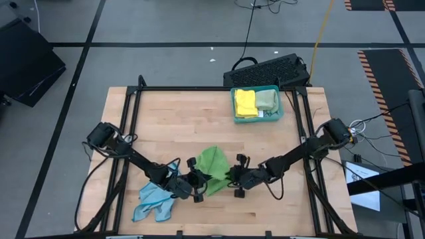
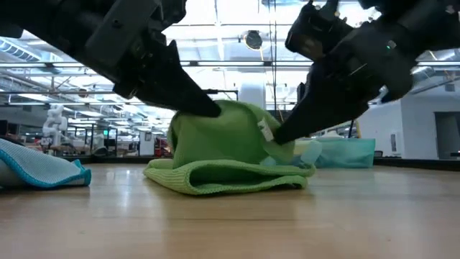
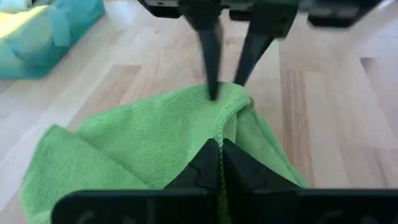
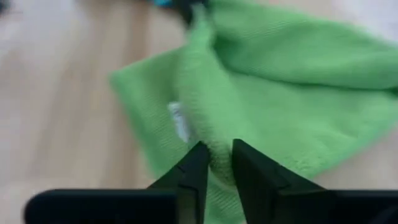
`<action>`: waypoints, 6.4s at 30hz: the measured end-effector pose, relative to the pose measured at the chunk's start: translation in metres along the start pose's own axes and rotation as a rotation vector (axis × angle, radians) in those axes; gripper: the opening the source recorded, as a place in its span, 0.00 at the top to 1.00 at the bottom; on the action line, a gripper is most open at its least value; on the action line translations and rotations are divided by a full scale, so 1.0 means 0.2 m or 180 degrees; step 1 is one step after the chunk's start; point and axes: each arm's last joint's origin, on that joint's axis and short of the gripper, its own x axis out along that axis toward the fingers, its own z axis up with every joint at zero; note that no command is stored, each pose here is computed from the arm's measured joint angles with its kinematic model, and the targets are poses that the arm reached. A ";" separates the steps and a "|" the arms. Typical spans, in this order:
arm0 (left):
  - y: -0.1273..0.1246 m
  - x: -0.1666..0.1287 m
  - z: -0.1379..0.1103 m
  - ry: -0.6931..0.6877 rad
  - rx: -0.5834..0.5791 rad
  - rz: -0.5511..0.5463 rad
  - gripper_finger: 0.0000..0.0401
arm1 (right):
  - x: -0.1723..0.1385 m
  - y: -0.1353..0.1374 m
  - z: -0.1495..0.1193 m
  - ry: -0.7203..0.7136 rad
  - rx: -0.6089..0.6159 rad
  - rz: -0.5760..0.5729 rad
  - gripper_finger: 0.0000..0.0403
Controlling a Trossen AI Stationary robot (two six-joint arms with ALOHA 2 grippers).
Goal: Fold microfiber towels
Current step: Fold the green microfiber cloth
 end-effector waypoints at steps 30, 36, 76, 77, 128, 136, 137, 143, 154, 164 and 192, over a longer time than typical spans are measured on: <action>0.04 0.03 -0.02 0.0231 -0.0241 -0.0085 0.93 | 0.12 0.22 -0.08 -0.0977 0.0152 -0.0677 0.31; 0.04 0.03 -0.01 0.0205 -0.0242 -0.0116 0.92 | 0.24 0.27 -0.10 -0.0826 -0.0311 -0.1444 0.32; 0.00 -0.02 0.03 0.0427 -0.0339 -0.1074 0.52 | -0.32 0.08 -0.03 0.0334 -0.0807 0.0031 0.54; 0.01 -0.03 0.06 0.0387 -0.0377 -0.1085 0.51 | -0.33 0.06 -0.04 0.0212 -0.0792 0.0006 0.54; 0.45 0.03 0.01 0.0735 -0.1552 0.1263 0.47 | -0.20 -0.16 -0.17 -0.0952 -0.0587 0.0510 0.62; 0.41 0.16 0.00 0.0734 -0.1465 0.0740 0.47 | -0.19 -0.18 -0.17 -0.0921 -0.0620 0.0463 0.62; 0.40 0.16 0.01 0.0696 -0.1415 0.0663 0.47 | -0.19 -0.18 -0.17 -0.0916 -0.0620 0.0463 0.62; 0.32 0.17 0.13 0.0183 -0.1357 -0.0180 0.47 | -0.19 -0.18 -0.17 -0.0953 -0.0636 0.0466 0.62; 0.34 0.01 0.17 0.0285 -0.0892 0.0462 0.47 | -0.19 -0.17 -0.17 -0.0941 -0.0457 0.0524 0.62; 0.36 0.14 0.05 0.0537 -0.1059 0.0550 0.47 | -0.20 -0.17 -0.17 -0.0954 -0.0496 0.0517 0.62; 0.21 -0.02 0.21 0.0618 -0.0864 0.0021 0.47 | 0.04 -0.39 -0.06 -0.0805 0.0883 0.0697 0.62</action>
